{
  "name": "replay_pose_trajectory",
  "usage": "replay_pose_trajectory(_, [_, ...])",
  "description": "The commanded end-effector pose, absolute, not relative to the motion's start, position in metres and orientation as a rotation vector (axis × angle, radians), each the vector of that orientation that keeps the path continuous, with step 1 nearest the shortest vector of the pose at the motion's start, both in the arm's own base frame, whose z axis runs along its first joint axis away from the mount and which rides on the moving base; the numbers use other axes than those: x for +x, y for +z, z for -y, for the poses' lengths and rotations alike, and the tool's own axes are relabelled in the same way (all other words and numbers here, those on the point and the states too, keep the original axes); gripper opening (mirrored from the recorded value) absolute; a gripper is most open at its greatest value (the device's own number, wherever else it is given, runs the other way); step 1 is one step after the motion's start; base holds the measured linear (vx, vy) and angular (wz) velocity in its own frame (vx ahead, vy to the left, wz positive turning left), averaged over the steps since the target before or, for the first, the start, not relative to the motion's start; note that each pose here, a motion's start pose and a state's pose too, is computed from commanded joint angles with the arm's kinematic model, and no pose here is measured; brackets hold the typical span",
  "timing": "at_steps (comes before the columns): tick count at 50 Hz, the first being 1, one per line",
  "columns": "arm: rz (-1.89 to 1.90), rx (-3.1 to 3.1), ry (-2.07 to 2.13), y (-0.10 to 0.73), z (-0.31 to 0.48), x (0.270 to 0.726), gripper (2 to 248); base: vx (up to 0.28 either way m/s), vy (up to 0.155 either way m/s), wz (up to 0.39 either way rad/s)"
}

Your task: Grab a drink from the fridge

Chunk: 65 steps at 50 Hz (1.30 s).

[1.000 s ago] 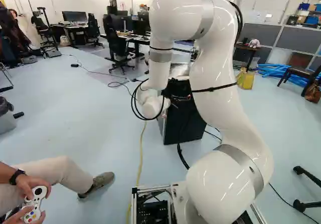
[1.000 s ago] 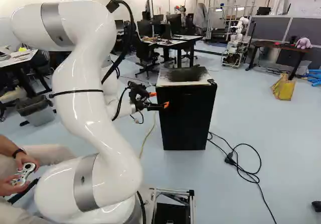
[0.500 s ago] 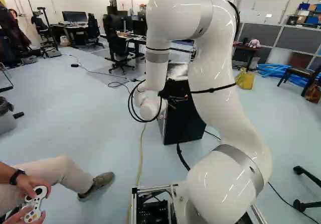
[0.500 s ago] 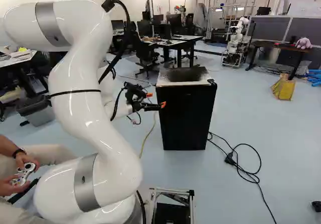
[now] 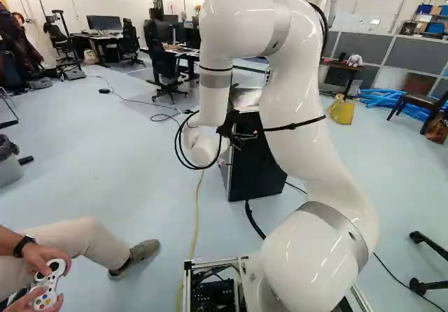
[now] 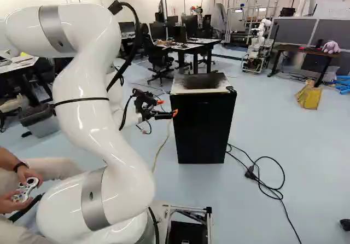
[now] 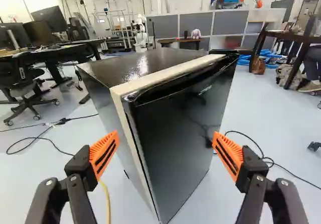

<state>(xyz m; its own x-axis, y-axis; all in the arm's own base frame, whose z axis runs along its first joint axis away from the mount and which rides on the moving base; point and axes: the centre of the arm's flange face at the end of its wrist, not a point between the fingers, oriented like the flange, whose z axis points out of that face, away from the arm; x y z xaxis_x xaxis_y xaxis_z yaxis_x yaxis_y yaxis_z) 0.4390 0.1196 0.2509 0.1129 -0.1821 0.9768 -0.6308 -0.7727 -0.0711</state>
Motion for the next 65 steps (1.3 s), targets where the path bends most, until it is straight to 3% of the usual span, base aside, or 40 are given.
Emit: replay_pose_trajectory(65, [0.845,2.003,1.742,0.247,-0.129,0.480,247,0.000,0.000,0.000])
